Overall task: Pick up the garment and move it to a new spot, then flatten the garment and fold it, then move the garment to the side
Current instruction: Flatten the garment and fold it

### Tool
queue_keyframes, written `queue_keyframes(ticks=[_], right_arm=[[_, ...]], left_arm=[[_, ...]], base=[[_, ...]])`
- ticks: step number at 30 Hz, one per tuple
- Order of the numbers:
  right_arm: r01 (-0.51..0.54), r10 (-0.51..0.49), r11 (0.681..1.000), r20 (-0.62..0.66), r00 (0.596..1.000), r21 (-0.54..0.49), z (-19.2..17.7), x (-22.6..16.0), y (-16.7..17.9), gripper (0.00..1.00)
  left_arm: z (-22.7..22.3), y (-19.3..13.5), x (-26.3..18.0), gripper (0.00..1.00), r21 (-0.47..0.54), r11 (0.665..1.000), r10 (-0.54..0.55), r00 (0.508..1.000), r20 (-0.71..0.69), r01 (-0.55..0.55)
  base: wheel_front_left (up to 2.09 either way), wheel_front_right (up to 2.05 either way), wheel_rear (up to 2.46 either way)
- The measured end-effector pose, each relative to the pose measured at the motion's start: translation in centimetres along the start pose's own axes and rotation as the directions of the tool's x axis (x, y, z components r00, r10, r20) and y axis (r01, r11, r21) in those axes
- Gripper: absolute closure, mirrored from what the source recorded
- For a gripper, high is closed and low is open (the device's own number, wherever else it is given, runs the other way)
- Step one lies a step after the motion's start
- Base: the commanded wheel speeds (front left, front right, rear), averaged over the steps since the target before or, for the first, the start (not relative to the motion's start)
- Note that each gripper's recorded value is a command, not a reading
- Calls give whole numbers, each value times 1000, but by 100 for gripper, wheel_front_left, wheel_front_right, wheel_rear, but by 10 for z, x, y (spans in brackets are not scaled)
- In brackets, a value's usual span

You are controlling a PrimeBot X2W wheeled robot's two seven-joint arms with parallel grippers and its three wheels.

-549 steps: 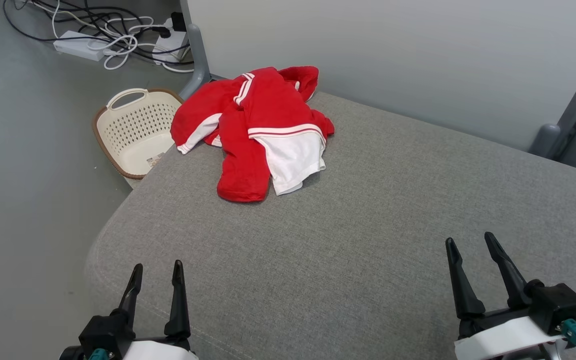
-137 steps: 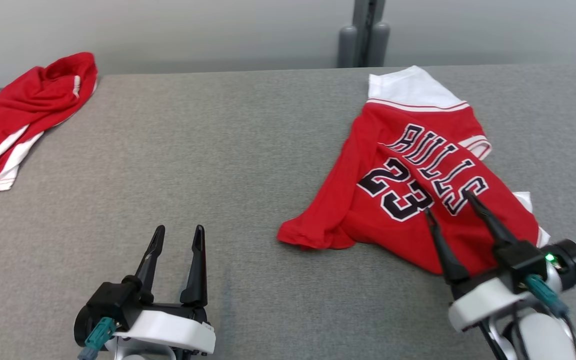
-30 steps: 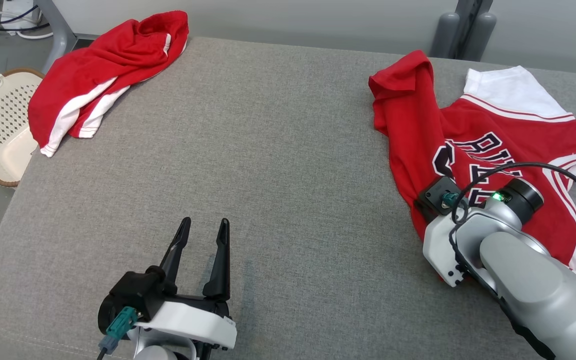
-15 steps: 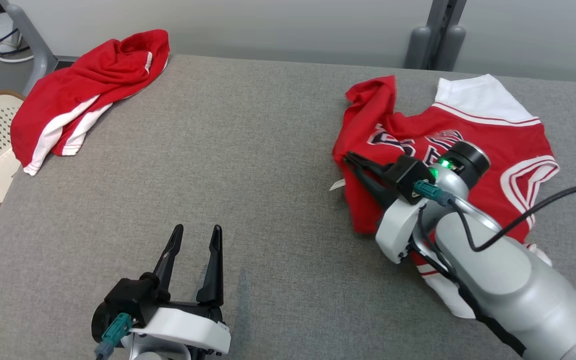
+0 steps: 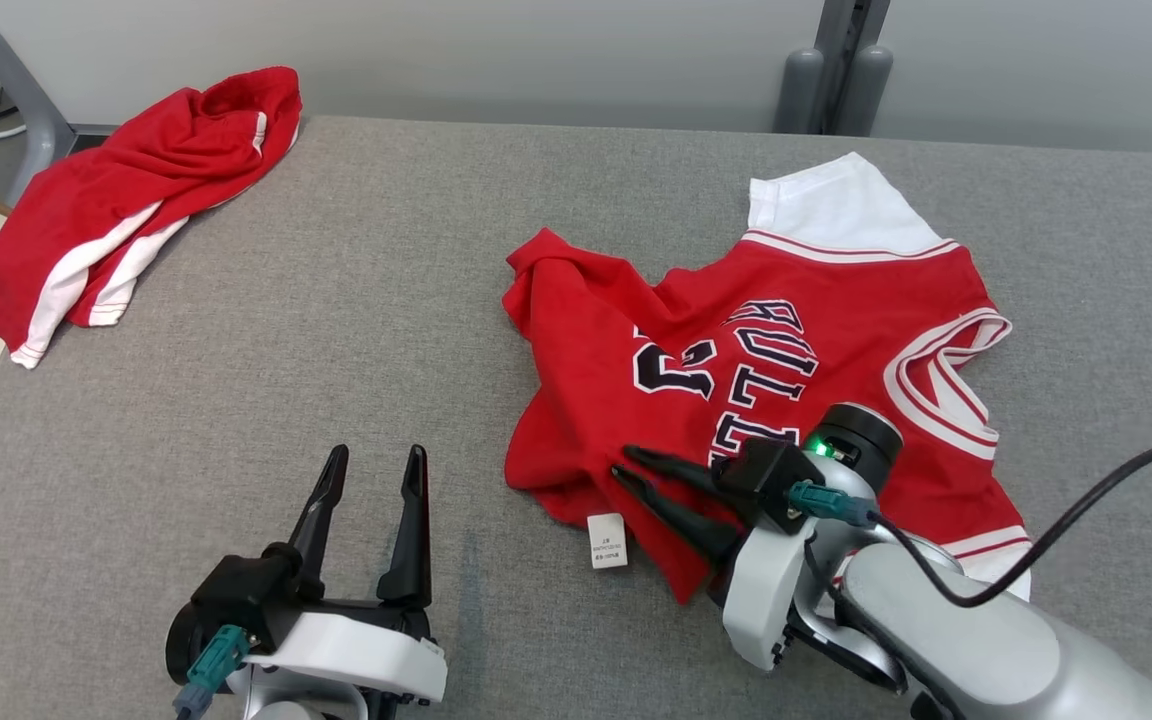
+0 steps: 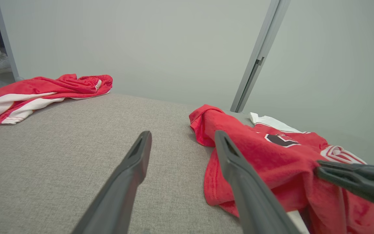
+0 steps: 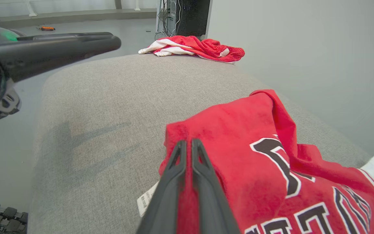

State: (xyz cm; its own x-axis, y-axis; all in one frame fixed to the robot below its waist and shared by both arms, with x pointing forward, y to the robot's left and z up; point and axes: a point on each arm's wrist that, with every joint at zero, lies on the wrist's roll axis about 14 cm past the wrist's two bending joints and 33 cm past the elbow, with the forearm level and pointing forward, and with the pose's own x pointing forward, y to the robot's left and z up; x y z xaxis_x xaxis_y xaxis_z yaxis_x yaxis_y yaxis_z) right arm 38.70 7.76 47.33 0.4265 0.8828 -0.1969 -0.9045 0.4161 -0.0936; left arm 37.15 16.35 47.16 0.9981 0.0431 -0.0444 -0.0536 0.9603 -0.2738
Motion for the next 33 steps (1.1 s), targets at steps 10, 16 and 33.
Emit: queue_keyframes(ticks=[10,16,33], right_arm=[[288,-297,953,96,950,98,14,-40,-88,0],[533,-516,840,-152,843,106,-51,-104,-146,0],[556,-487,829,-407,773,64,-105,-116,-145,0]], left_arm=[[0,-4,3,0,1,1000,-14,1000,0,14],[-2,-5,3,0,0,1000,-16,1000,-3,16],[-8,-2,9,0,3,1000,-12,1000,-22,12]], base=[[0,0,0],[0,0,0],[0,0,0]])
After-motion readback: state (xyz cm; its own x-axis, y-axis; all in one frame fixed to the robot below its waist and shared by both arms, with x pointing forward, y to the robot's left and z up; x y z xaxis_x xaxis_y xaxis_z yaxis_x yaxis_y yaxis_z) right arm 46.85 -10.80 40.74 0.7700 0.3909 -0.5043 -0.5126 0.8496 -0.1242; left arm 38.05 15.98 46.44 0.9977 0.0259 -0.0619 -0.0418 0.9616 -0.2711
